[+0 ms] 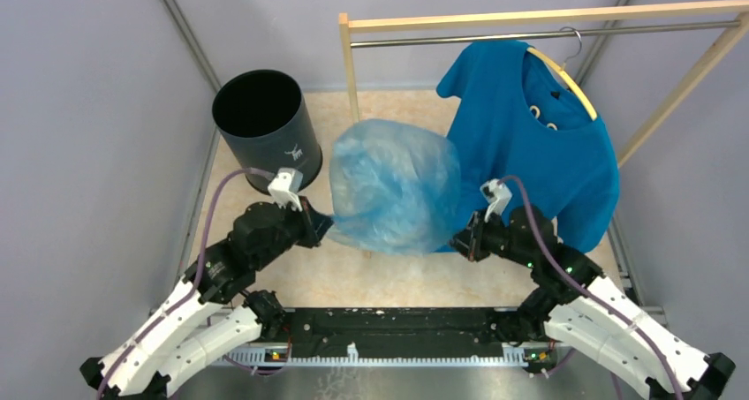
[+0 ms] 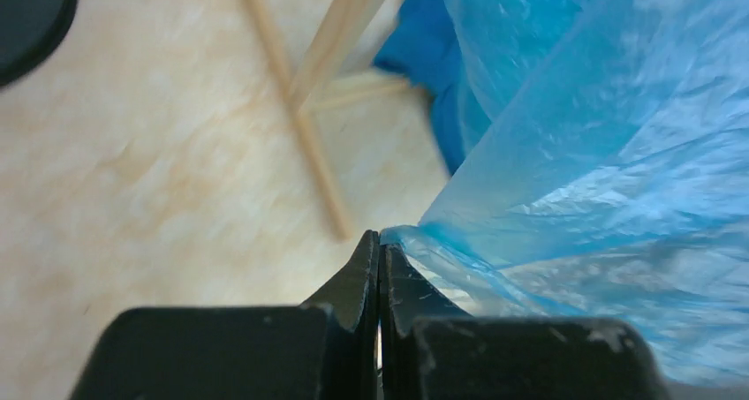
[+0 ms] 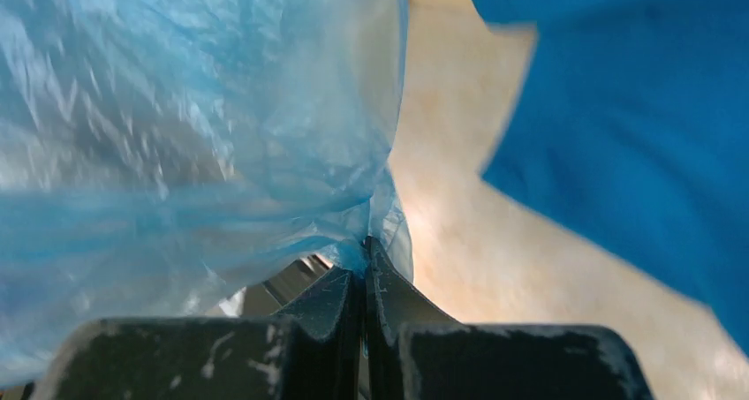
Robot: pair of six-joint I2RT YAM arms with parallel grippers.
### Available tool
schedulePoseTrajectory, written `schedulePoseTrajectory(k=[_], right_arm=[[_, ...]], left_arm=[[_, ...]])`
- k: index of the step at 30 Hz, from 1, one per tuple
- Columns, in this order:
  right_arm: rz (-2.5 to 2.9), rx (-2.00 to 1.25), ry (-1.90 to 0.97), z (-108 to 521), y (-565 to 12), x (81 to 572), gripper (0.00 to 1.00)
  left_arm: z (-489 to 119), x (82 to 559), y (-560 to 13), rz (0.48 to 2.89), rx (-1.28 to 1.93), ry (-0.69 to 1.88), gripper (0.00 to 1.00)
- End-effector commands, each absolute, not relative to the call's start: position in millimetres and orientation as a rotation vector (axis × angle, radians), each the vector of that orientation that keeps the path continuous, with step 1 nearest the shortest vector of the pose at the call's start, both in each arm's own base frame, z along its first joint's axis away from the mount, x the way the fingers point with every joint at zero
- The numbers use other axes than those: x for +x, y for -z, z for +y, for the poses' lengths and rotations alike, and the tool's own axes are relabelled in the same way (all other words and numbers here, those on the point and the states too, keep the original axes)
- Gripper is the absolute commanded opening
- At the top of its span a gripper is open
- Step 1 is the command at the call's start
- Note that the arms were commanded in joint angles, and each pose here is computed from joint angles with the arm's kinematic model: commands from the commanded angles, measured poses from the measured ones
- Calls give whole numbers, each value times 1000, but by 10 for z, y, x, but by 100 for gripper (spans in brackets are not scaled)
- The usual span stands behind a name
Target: Put the trash bags into the trash bin
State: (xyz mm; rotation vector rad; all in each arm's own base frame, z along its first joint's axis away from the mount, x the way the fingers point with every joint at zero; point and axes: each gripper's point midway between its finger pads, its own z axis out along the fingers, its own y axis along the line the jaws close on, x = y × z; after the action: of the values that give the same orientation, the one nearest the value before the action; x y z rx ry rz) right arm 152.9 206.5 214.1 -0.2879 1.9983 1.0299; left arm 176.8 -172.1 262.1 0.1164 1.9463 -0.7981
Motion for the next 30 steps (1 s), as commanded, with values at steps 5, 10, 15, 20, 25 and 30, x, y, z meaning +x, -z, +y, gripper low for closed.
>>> schedulePoseTrajectory(k=[5,10,15,20,25,30], right_arm=[[1863,-284,-1000,1969,-2820,1581,0],[1731,-433,-1121,2168,-3571,1469,0],[1615,-516,-1309,2428,-3859,1357,0],[1577,-598,-1414,2977,-3889,1228,0],[1590,-707,-1369,3570,-3827,1141,3],[1558,-694,-1429,3765,-3690,1170,4]], left_arm=[[-1417,1723,-3630,1701,127,748,0],[-1314,1536,-4514,1490,195,795,0],[-1265,1366,-4852,1389,242,835,0],[-1598,1412,-4561,1477,359,897,0],[-2040,1410,-4166,1599,508,1024,0],[-2368,1393,-3773,1687,601,1151,0]])
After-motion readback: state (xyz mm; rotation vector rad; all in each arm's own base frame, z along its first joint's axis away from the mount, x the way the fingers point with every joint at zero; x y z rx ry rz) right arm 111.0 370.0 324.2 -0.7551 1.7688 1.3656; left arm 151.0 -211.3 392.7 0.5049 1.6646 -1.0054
